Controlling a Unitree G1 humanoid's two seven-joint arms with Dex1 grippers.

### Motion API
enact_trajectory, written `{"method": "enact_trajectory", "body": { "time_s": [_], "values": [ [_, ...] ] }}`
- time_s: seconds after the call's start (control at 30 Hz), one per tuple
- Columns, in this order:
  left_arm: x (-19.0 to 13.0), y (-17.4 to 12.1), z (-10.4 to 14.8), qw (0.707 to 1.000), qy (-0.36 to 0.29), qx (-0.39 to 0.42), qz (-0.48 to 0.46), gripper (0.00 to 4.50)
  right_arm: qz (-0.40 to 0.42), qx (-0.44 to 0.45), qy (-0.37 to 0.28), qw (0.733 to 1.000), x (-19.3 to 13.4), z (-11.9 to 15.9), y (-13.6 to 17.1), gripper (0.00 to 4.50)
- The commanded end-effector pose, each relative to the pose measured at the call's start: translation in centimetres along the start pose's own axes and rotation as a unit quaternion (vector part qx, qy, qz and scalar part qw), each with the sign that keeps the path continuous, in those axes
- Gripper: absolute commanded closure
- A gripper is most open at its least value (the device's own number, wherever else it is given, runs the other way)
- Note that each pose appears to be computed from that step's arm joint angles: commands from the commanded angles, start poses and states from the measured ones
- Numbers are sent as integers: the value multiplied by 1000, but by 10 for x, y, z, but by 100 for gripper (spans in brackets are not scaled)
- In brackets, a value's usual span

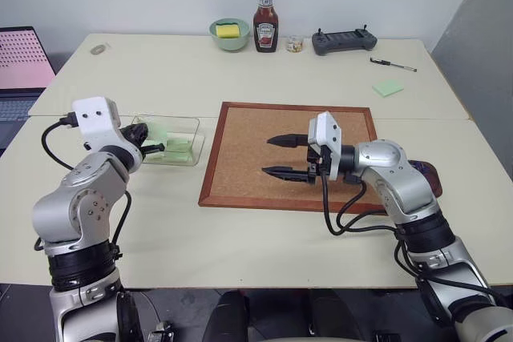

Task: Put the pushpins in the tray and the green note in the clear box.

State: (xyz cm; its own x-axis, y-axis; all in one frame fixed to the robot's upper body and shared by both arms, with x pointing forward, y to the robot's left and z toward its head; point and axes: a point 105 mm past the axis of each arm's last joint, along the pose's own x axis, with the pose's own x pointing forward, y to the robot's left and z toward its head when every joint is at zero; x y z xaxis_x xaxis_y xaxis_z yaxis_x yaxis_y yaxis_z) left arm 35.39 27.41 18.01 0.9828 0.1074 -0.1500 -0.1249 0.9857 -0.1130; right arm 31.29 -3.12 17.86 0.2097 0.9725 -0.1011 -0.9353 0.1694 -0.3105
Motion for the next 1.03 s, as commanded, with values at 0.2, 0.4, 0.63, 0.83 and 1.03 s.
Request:
{"method": "enact_trajectory", "body": {
  "time_s": [0.2, 0.4, 0.63, 0.83, 1.03],
  "values": [
    [-7, -9, 24, 998, -51, 26, -2, 185, -7, -25, -10, 1000, -2, 11, -2, 134],
    [-18, -12, 49, 989, -110, 95, 3, 115, -57, -14, -24, 998, -15, 14, -15, 134],
    [-37, -57, 39, 970, -134, 168, -109, 115, -192, 32, 8, 981, -69, -14, -28, 134],
    [-44, -94, -2, 950, -114, 192, -218, 115, -289, 42, 33, 956, -101, -35, -23, 134],
    [-45, -109, -23, 942, -109, 170, -267, 115, -325, 35, 47, 944, -111, -46, -17, 134]
  ]
}}
